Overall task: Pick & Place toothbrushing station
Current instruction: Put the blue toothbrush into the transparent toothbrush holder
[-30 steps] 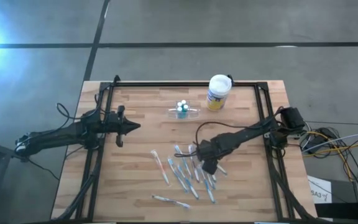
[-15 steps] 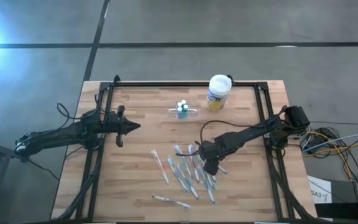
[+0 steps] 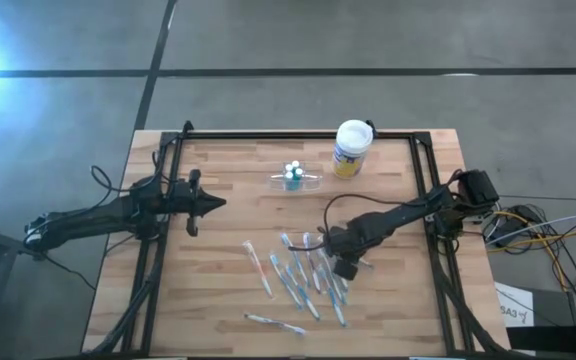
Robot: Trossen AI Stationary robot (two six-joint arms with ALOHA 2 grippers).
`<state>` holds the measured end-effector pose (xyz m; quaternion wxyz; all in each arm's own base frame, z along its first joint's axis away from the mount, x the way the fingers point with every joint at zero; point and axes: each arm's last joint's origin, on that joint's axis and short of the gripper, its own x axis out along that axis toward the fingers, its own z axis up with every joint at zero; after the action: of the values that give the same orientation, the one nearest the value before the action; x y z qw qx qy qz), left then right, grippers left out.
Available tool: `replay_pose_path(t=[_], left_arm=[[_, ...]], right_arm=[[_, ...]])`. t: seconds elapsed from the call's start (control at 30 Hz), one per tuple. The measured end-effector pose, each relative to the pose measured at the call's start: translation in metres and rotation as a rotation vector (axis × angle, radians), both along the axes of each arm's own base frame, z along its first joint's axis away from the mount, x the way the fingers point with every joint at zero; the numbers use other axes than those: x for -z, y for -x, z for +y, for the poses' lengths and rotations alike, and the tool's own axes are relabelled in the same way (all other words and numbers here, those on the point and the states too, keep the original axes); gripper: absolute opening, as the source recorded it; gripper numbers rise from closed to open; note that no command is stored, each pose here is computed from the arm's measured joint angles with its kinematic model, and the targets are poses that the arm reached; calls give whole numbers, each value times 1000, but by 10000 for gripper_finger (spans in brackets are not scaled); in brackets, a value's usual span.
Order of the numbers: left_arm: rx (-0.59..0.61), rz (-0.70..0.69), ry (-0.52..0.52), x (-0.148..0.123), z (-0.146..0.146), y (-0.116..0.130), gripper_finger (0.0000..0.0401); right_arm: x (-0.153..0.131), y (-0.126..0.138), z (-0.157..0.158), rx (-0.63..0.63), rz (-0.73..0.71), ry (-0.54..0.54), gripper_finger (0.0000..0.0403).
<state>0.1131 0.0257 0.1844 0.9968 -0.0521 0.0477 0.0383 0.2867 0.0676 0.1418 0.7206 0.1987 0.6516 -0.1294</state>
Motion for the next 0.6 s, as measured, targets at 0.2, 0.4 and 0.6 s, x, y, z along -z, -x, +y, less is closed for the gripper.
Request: replay_pose_path(t=[0.2,0.4,0.6], left_arm=[[0,-3,-1,0,0,0,10],[4,-18,-39,-2,0,0,10],[-1,-145,-158,-15,0,0,10]], right_arm=[[-35,4,-2,-5,-51,21,17],[-103,17,-3,-56,-368,143,15],[-142,24,-10,-224,-869,251,14]])
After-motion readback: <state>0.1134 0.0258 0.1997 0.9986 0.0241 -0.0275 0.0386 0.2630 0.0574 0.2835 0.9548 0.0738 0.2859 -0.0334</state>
